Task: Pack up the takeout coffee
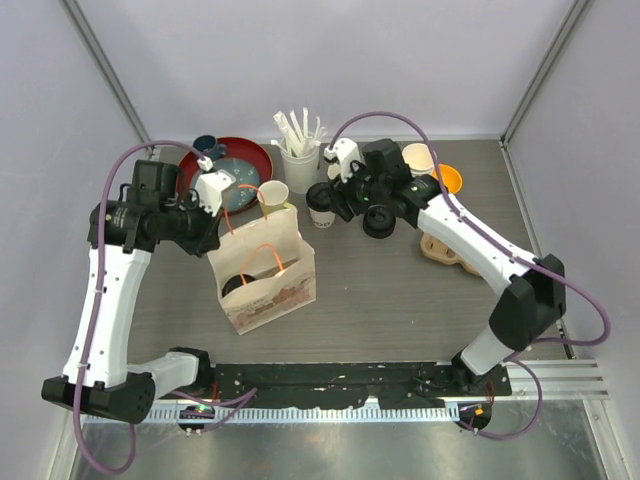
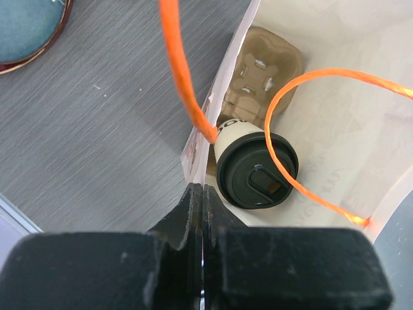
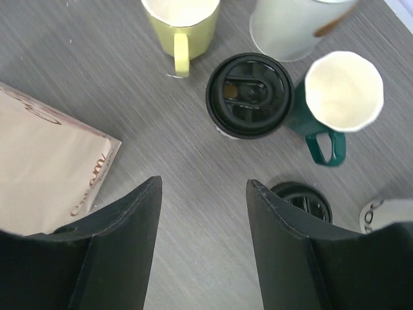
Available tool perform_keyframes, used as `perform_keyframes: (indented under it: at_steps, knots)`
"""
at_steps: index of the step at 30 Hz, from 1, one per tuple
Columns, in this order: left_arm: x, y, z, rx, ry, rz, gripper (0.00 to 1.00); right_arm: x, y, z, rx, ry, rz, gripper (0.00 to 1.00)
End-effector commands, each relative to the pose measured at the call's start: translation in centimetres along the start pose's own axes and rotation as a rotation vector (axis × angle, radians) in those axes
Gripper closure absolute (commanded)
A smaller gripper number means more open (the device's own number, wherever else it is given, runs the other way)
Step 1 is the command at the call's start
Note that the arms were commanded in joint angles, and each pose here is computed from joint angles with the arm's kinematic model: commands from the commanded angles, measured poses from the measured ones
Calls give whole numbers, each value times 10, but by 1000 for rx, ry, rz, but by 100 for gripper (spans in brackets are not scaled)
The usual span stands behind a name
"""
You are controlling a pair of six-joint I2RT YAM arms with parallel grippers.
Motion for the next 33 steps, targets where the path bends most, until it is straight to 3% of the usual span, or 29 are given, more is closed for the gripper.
perform_keyframes:
  at_steps: [1,3,4,7,13,25,33]
  knots:
    - [5,2,5,11,-10,-5,100,-6,11,-43,-110,-251,-95,41]
    - [8,3,7,13,-14,-13,100,-10,38,-29,-4,-204,-119,46]
    - [9,3,8,14,-14,-17,100,-12,42,-41,-11,-196,-119,49]
    - [14,3,11,14,-17,-33,100,-12,67,-28,58,-169,-126,49]
    - [14,7,12,6,-43,1,100,-22,94,-30,55,-187,-4,48]
    - [15,9,10,5,-50,22,100,-11,132,-11,143,-252,-64,50]
    - [14,10,8,3,-49,47,100,-9,140,4,202,-293,-55,62]
Point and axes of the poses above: each gripper's point midway between its finger pads, its own y axis out along the fingers, its own x axis along the line the jaws close on, z = x × y, the point moved 6 cm from there along -y, back along the fingers, and after that the axes turned 3 degrees about -y, right-handed, at the moved point
